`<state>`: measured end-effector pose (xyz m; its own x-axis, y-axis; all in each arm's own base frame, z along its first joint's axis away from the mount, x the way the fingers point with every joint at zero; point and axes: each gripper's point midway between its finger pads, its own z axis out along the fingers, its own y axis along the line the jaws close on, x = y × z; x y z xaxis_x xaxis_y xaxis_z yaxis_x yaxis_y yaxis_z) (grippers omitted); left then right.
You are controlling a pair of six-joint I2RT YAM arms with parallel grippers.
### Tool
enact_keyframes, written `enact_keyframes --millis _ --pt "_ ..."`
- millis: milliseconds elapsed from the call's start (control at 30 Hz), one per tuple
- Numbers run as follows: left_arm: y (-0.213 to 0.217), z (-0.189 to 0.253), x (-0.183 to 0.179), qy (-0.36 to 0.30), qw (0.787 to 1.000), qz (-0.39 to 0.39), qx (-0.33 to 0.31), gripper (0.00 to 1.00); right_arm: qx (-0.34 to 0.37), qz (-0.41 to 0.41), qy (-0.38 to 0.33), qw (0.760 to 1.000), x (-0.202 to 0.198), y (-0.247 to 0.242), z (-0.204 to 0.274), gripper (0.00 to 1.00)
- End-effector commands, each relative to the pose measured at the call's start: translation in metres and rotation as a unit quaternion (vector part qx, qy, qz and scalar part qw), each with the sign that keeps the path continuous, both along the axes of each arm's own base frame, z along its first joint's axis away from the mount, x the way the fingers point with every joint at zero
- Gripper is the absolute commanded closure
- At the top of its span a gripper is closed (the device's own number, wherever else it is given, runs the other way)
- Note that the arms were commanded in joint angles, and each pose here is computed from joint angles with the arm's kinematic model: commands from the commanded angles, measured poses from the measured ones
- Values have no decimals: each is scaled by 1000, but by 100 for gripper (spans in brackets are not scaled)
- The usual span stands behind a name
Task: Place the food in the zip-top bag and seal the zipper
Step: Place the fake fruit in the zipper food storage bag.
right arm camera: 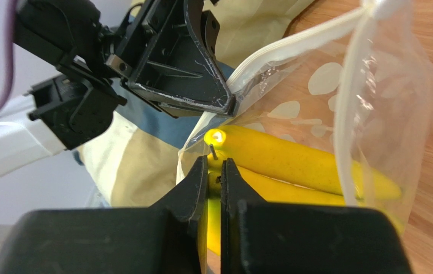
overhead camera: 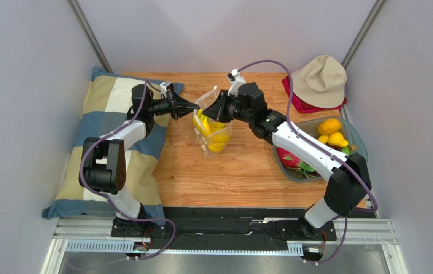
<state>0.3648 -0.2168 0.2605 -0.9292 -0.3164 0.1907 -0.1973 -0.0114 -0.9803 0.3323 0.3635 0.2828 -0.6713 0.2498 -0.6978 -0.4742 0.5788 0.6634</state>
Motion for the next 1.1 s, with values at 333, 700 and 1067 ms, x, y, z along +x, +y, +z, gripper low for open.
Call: enact_keyframes --millis 333,700,1067 --pt "-4 10 -17 -51 998 -45 6 100 -80 240 -255 933 -62 12 22 100" --pt "-10 12 -28 -57 994 -88 4 100 -98 470 -277 833 -114 6 -13 100" --pt "-14 2 -33 -56 993 -106 18 100 -207 430 -302 825 -66 0 -51 100"
